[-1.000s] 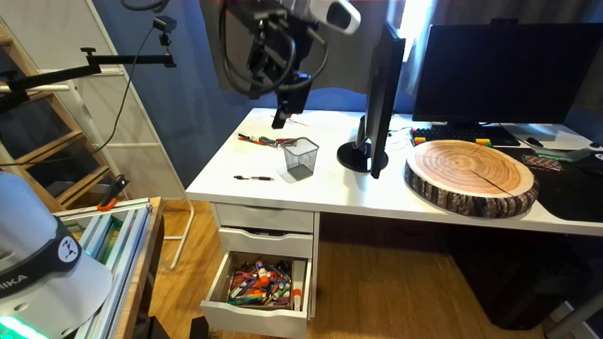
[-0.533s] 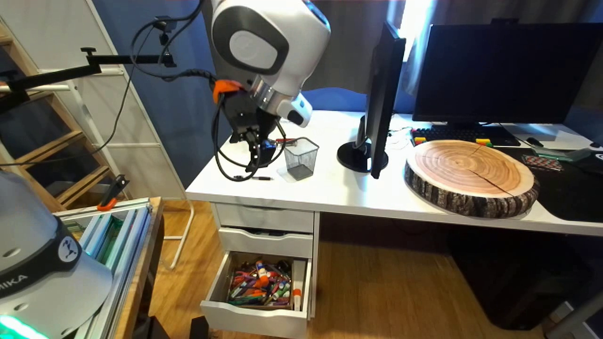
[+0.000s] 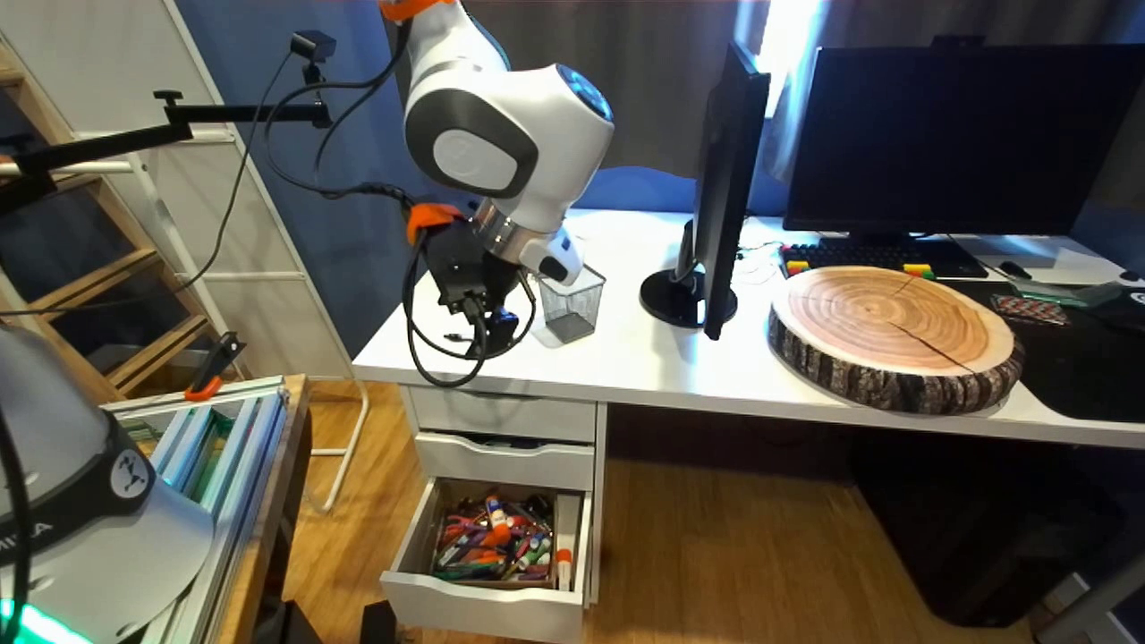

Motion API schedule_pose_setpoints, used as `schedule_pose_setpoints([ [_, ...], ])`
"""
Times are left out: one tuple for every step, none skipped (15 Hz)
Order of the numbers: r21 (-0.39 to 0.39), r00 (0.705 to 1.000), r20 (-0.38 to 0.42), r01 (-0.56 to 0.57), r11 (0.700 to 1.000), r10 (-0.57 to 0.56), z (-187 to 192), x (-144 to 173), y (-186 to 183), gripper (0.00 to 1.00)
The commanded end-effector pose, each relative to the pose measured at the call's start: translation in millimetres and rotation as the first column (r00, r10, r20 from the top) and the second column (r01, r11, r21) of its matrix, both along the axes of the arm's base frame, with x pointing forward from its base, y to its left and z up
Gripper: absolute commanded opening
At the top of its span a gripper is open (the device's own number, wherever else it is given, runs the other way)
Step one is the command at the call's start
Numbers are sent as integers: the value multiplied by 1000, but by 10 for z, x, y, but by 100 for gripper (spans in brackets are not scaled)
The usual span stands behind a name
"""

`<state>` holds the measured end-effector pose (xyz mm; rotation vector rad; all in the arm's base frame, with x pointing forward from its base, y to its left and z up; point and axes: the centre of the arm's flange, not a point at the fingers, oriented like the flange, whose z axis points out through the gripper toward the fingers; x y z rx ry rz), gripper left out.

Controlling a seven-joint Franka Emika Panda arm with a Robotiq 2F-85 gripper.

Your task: Open the second drawer from the top of the table, pick up the black pen from the table and put it in the second drawer from the top of the table, close the second open drawer from the top of the table

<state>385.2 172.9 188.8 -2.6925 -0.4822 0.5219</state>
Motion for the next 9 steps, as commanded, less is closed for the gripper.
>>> schedule_pose_setpoints([
  [18,1000,-10,16,1000,-16,-167,-15,-19,100],
  [52,999,-28,24,998,-22,-303,-46,-35,100],
  [64,998,-38,48,997,-45,-443,-85,-54,100],
  [81,997,-31,79,994,-76,-602,-144,-104,100],
  [110,994,-23,106,988,-104,-723,-190,-165,100],
  [136,993,1,120,983,-122,-851,-241,-217,100],
  [164,989,21,138,977,-143,-961,-285,-258,100],
  [184,985,43,159,970,-170,-1078,-325,-301,100],
  [206,978,59,186,961,-202,-1196,-360,-325,100],
])
